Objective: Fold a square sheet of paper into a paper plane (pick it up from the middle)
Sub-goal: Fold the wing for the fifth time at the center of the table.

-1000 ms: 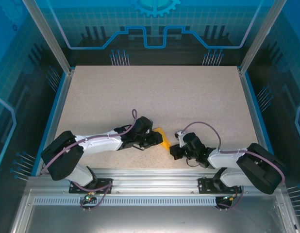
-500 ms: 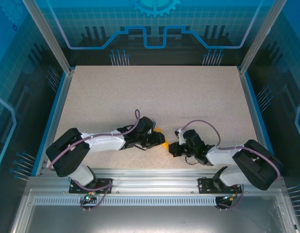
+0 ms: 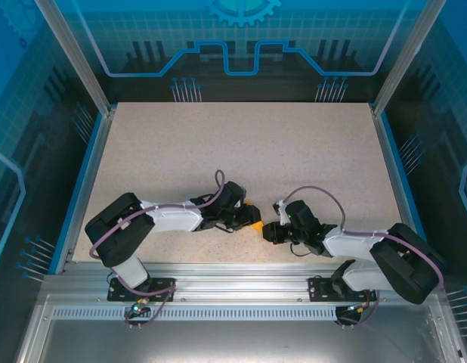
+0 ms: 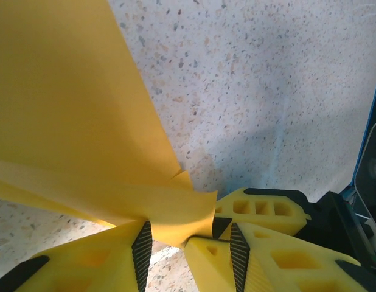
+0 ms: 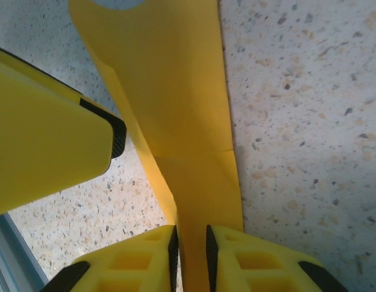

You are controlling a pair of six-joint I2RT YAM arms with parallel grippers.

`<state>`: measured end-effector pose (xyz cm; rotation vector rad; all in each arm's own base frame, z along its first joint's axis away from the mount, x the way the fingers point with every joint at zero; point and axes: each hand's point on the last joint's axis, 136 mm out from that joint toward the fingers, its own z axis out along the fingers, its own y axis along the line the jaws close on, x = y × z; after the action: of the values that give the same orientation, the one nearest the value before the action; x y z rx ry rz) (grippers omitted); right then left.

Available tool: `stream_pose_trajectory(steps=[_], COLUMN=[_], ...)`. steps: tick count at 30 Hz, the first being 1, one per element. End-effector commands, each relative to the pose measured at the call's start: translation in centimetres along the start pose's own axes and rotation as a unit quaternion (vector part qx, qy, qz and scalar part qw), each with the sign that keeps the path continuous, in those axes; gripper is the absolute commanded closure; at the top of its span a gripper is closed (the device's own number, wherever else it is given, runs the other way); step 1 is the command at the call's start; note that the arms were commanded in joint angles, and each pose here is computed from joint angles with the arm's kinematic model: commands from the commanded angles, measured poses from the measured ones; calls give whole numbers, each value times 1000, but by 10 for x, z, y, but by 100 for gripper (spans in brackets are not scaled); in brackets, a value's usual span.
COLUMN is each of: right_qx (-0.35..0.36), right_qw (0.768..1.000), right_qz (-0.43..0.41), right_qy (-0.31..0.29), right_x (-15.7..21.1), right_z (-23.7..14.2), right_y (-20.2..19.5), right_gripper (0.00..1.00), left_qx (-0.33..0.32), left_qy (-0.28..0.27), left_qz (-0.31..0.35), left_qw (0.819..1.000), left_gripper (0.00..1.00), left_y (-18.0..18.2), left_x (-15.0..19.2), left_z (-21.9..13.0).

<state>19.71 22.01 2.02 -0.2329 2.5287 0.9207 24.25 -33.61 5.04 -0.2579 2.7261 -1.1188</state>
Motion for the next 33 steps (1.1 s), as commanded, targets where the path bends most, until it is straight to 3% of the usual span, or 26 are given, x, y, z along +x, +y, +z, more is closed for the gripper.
stream_pose_trajectory(steps=[1, 6, 12, 33], right_qx=[15, 19, 8, -57], right_qw=[1000, 999, 999, 994], right_qz=[4, 1, 2, 21], right_qy=[20, 35, 48, 94], right_x=[1, 2, 2, 12], right_z=[-5, -7, -9, -1], right_y=[-5, -7, -9, 5], right_gripper=[68, 59, 58, 73], left_qx=[-2, -11, -17, -36], left_qy=[-5, -5, -5, -8], left_qz=[8, 7, 7, -4], left_qw=[1000, 1000, 1000, 999], left_gripper=[58, 59, 59, 61], left_y=[-8, -5, -4, 6], left_x=[-7, -9, -9, -13], left_z=[4, 5, 4, 3])
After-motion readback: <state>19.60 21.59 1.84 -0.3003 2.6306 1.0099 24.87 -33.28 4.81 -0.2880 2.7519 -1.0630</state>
